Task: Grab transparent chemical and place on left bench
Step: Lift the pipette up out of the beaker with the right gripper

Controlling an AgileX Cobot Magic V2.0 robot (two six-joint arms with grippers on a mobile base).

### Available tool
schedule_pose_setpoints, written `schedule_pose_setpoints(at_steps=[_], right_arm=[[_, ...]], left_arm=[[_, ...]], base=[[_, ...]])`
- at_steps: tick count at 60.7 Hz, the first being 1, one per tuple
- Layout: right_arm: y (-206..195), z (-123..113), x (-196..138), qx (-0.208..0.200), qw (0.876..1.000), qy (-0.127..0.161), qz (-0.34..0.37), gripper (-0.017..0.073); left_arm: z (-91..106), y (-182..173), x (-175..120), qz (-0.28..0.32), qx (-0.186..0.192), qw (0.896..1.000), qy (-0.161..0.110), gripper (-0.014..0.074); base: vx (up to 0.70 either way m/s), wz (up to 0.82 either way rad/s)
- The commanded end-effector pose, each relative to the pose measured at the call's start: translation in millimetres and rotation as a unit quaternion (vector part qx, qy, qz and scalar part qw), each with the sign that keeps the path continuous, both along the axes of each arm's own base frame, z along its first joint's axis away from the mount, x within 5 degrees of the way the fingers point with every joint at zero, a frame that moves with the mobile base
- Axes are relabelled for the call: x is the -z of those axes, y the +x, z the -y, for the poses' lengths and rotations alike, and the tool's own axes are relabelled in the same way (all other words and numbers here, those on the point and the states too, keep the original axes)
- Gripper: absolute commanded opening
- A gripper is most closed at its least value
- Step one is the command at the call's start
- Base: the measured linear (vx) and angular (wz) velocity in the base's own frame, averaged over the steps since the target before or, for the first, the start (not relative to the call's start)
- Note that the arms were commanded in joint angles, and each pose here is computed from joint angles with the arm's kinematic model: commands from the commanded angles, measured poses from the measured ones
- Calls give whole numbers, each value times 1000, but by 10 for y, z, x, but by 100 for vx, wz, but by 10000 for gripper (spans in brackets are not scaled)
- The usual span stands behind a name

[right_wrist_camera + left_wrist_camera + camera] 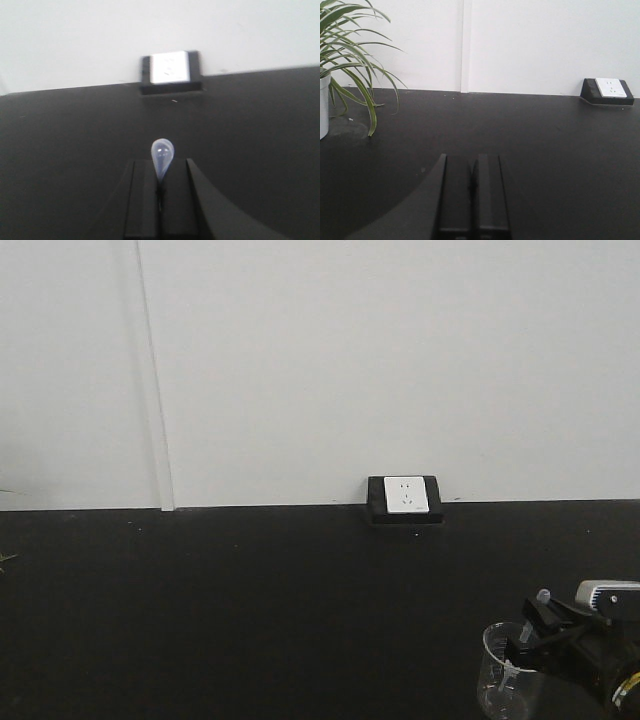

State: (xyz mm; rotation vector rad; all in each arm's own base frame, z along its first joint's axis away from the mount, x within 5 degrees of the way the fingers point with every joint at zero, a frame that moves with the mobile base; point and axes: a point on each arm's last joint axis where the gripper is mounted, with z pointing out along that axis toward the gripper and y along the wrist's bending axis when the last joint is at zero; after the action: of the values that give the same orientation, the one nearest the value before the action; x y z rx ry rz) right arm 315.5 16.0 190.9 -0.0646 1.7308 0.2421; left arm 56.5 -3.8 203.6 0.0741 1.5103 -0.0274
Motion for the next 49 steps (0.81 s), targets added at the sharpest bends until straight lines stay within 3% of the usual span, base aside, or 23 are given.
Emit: schedule_pose_setpoints(at_steps=[1,9,14,16,18,22,26,42,49], right_arm=[[-124,-85,-481,-55,995,-22,75,-4],[-431,-203,-870,-124,987,-47,86,-4],[-634,-232,-1055,-142,985,-53,78,-4],[-728,-242,-1128,-150,983,-75,81,-3],[-784,-241,-1165,-149,984,-70,73,-3],[-993,-258,-1309,-162,978,-104,83,-3],[-1135,-275,-1397,-172,974,-118,93,-3],[-1588,-303,-1548,-190,969,-130,85,-3],[-1779,-328,-1348,-202,971,-102,76,-3]], left_arm=[[-2,-15,-27,40,0,999,-7,-3],[-2,-15,-27,40,0,999,-7,-3],[-2,-15,-27,40,0,999,-7,-3],[-2,-15,-27,40,0,999,-7,-3],[-2,-15,-27,40,0,999,-7,-3],[-2,-15,-27,40,0,999,-7,-3],[-2,-15,-27,40,0,999,-7,-3],[-2,-15,-27,40,0,999,-7,-3],[-2,-15,-27,40,0,999,-7,-3]], base=[[0,0],[0,0],[0,0],[0,0],[0,0],[0,0],[0,0],[0,0],[0,0]])
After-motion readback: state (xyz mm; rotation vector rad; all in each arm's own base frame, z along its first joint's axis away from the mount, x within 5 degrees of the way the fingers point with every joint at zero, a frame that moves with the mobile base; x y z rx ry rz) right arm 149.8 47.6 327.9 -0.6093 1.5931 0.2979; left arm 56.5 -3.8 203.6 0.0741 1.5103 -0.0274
